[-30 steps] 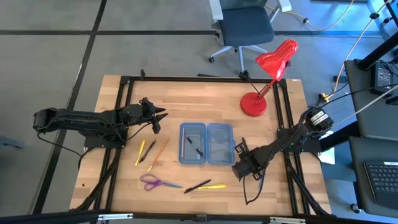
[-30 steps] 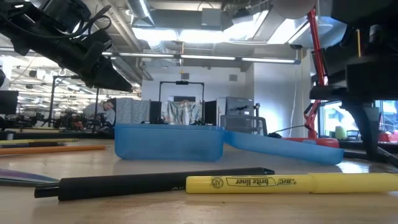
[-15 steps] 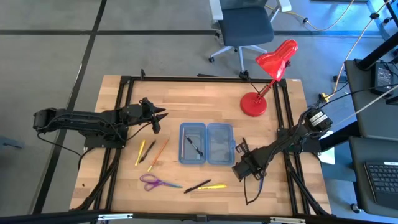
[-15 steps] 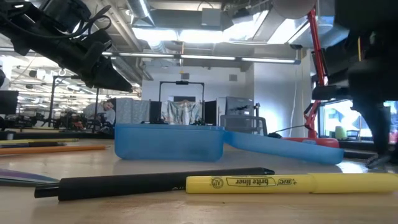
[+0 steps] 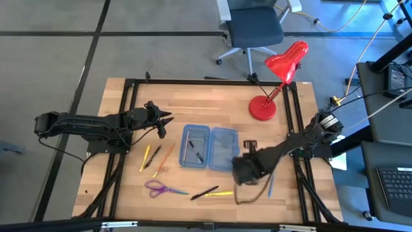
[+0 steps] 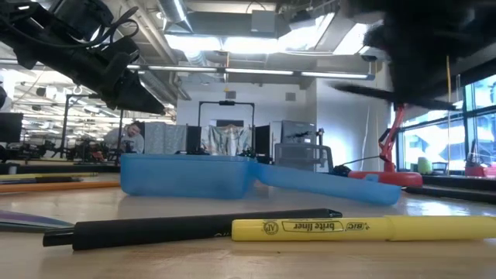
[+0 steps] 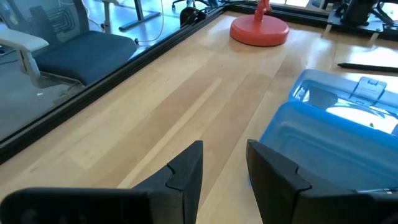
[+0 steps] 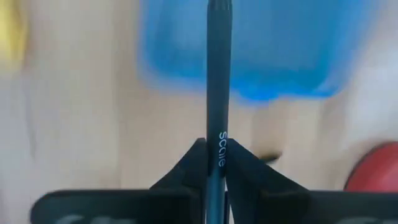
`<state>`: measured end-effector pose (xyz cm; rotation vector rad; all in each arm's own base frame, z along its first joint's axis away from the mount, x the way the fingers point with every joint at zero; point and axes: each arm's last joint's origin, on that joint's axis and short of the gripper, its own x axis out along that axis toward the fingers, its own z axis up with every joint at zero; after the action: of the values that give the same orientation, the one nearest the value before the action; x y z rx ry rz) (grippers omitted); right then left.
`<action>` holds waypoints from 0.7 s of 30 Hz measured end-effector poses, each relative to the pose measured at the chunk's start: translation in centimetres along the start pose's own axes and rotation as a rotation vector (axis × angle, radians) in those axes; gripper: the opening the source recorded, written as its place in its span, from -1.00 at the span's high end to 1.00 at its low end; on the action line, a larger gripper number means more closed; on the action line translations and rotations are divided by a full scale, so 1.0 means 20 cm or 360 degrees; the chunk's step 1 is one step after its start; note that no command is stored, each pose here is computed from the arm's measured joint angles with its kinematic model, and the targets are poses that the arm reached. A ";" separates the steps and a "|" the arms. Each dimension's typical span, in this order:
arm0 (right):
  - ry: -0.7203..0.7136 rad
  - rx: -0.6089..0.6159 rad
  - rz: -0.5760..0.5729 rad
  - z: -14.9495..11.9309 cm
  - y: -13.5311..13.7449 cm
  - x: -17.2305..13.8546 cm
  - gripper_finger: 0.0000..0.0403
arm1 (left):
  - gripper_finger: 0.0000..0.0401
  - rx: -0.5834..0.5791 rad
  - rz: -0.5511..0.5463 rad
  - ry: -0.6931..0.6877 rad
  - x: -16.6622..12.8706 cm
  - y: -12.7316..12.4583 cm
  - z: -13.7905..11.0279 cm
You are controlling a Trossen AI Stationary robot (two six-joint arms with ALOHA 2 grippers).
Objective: Pick & place school supplies into a supply box
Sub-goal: Put the black pen into the blue supply box
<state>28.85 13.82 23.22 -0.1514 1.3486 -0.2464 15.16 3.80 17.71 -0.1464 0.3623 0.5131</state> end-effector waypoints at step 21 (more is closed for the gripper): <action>-0.0858 0.0864 0.0246 0.58 -0.24 0.54 0.80 | 0.42 -0.0043 -0.0012 0.0002 0.00 0.00 0.00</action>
<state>41.86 6.00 16.63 0.3235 0.7185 -0.3994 15.17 3.78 17.71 -0.1740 0.3563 0.5105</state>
